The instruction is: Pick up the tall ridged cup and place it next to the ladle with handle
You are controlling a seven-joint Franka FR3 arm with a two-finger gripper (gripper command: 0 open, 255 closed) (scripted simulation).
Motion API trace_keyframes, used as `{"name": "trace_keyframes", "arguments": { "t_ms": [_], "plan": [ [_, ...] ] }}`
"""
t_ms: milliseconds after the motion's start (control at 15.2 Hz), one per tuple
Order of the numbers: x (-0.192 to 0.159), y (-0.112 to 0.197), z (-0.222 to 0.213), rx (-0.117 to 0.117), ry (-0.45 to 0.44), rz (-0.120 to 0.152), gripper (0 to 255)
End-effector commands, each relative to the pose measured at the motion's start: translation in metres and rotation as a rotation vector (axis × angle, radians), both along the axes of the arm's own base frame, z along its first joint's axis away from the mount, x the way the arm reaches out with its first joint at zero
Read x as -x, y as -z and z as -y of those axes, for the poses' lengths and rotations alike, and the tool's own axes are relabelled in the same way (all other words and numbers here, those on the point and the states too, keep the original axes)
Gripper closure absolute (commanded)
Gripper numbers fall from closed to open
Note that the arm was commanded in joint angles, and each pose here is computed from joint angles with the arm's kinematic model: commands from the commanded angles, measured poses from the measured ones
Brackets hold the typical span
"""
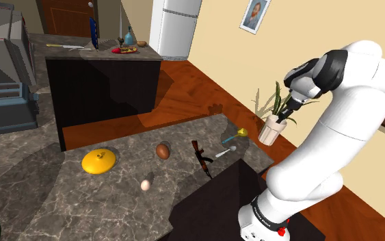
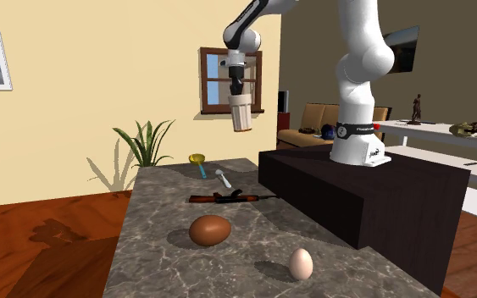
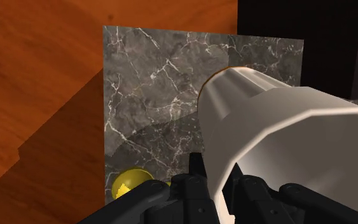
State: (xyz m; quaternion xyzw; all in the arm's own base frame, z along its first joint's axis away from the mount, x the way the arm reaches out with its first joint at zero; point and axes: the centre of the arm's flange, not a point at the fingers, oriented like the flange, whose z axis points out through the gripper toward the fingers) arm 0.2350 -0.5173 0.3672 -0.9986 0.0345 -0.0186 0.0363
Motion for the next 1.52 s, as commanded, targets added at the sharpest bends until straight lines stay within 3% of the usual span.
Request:
{"name": "trace_keyframes", "arguments": {
  "t_ms": [0,1452],
  "plan": [
    [0.000,0.010,0.000,0.001,0.000,0.001,255],
    [0.000,0.126,0.000,0.001,0.000,0.001,255]
  ]
}}
